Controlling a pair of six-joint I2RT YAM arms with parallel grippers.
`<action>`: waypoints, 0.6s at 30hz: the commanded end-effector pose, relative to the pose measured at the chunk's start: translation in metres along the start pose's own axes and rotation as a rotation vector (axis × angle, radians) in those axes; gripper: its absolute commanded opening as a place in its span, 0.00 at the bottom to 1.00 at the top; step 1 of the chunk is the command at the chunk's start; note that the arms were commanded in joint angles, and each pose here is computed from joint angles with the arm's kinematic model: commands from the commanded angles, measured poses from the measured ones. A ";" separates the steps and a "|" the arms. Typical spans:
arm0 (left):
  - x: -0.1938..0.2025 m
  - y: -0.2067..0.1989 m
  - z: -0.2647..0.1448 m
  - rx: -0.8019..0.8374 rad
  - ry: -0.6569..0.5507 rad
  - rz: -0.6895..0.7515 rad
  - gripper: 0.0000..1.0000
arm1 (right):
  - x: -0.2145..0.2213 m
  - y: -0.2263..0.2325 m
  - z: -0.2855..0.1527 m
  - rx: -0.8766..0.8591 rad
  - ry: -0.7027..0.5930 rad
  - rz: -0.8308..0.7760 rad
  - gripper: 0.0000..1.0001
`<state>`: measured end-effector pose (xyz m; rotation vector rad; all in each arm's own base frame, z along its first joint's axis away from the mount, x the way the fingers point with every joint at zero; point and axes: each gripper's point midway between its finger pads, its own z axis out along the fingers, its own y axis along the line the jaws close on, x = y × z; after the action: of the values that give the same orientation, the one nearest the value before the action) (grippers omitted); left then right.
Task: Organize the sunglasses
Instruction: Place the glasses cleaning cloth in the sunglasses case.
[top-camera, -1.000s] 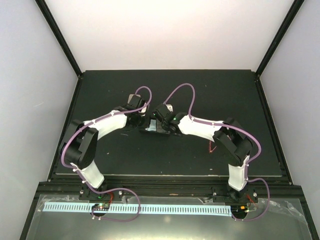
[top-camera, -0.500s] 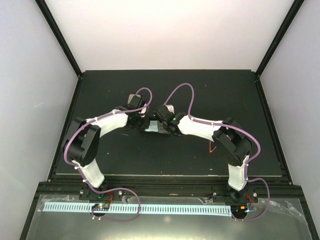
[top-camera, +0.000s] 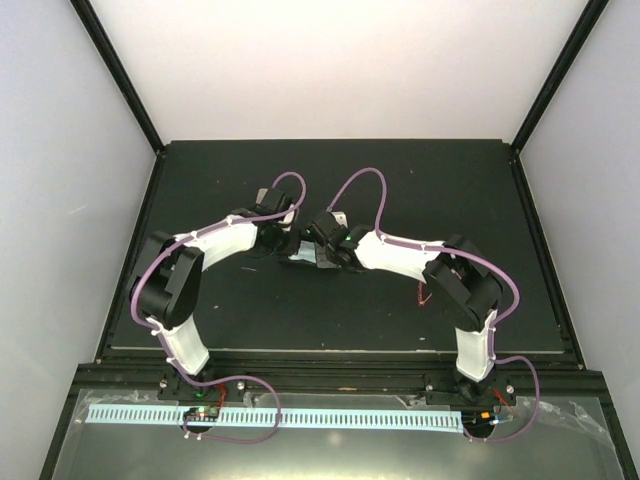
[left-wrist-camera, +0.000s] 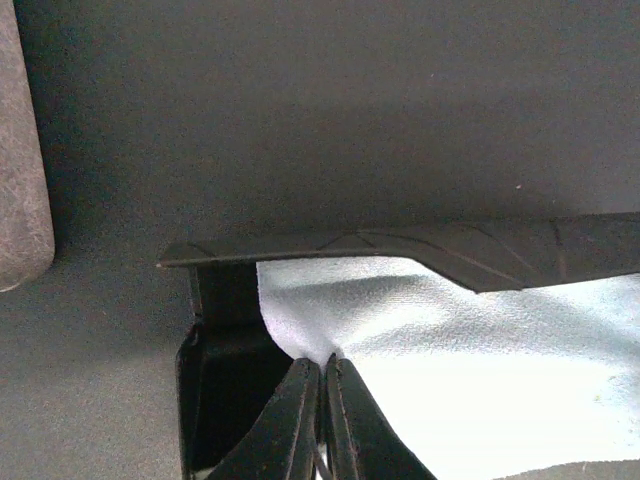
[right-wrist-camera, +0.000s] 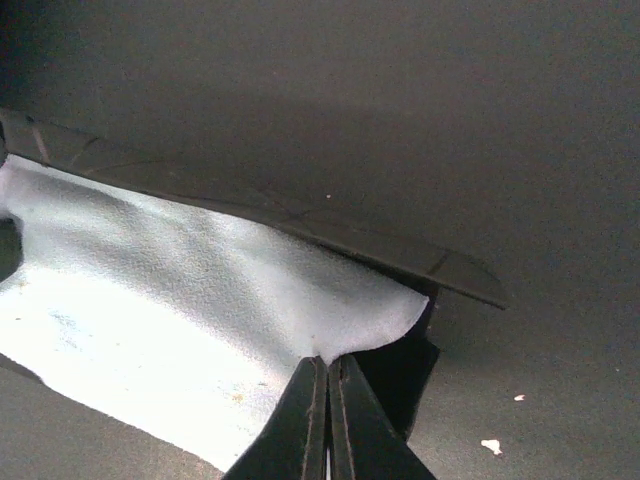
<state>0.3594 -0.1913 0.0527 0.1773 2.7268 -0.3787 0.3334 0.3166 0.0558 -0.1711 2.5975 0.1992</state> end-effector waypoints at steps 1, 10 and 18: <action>-0.007 0.007 0.003 -0.035 0.007 0.002 0.02 | 0.000 0.002 0.006 0.004 0.014 -0.007 0.03; -0.004 0.010 -0.002 -0.055 0.015 0.000 0.08 | 0.000 0.001 0.002 0.001 0.014 -0.012 0.09; -0.018 0.004 -0.036 -0.041 -0.052 0.004 0.30 | -0.019 0.000 -0.038 -0.034 -0.052 -0.036 0.36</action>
<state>0.3531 -0.1800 0.0491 0.1660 2.7665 -0.3127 0.3286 0.3147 0.0573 -0.2114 2.6128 0.1920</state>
